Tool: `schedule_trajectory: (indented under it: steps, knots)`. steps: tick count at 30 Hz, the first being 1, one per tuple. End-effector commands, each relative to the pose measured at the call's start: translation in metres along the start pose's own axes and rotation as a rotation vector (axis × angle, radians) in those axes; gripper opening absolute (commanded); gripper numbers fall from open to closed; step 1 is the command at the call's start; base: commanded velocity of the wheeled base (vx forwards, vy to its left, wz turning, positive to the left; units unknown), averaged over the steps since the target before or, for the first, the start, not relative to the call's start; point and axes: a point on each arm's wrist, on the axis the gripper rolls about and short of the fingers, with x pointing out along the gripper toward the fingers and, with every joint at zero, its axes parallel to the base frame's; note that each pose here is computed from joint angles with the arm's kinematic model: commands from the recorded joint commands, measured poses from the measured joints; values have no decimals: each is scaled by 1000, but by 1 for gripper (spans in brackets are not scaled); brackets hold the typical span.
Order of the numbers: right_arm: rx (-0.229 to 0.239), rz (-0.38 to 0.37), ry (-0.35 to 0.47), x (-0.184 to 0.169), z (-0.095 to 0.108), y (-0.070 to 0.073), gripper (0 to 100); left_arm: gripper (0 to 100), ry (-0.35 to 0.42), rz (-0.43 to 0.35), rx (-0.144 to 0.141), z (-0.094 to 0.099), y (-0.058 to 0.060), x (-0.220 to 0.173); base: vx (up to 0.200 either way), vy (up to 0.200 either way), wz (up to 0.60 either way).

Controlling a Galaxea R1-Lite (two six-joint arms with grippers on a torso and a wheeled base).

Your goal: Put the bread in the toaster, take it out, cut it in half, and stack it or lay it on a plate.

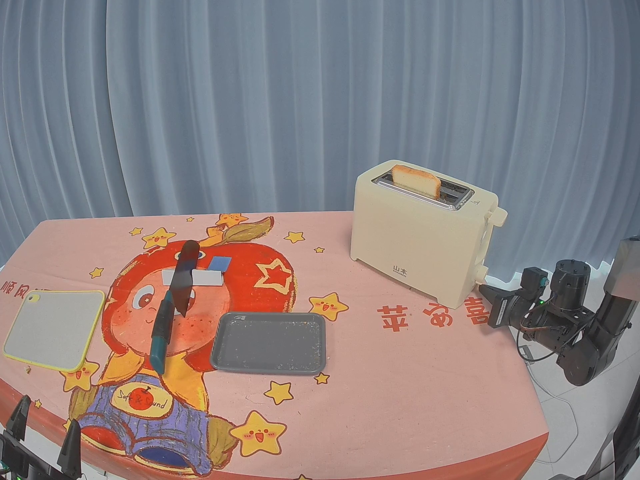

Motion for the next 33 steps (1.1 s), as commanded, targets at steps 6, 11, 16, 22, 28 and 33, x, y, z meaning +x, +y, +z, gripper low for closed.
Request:
schedule_trajectory:
  steps: [6,11,16,22,28,33]
  knots:
    - [-3,7,-5,-1,1,2,0,100,19,1,-1,-5,0,1,0,0,0]
    - [-4,9,-9,-2,2,2,0,100,19,1,1,-5,0,1,0,0,0]
    - [-4,12,-4,-2,1,4,0,100,19,1,1,-5,0,1,0,0,0]
    - [-7,19,-7,-3,2,6,0,100,19,1,1,-5,0,1,0,0,0]
    - [-7,19,-7,-3,2,6,0,100,19,1,1,-5,0,1,0,0,0]
    - [-9,20,-17,-5,5,7,0,100,19,1,1,-5,0,1,0,0,0]
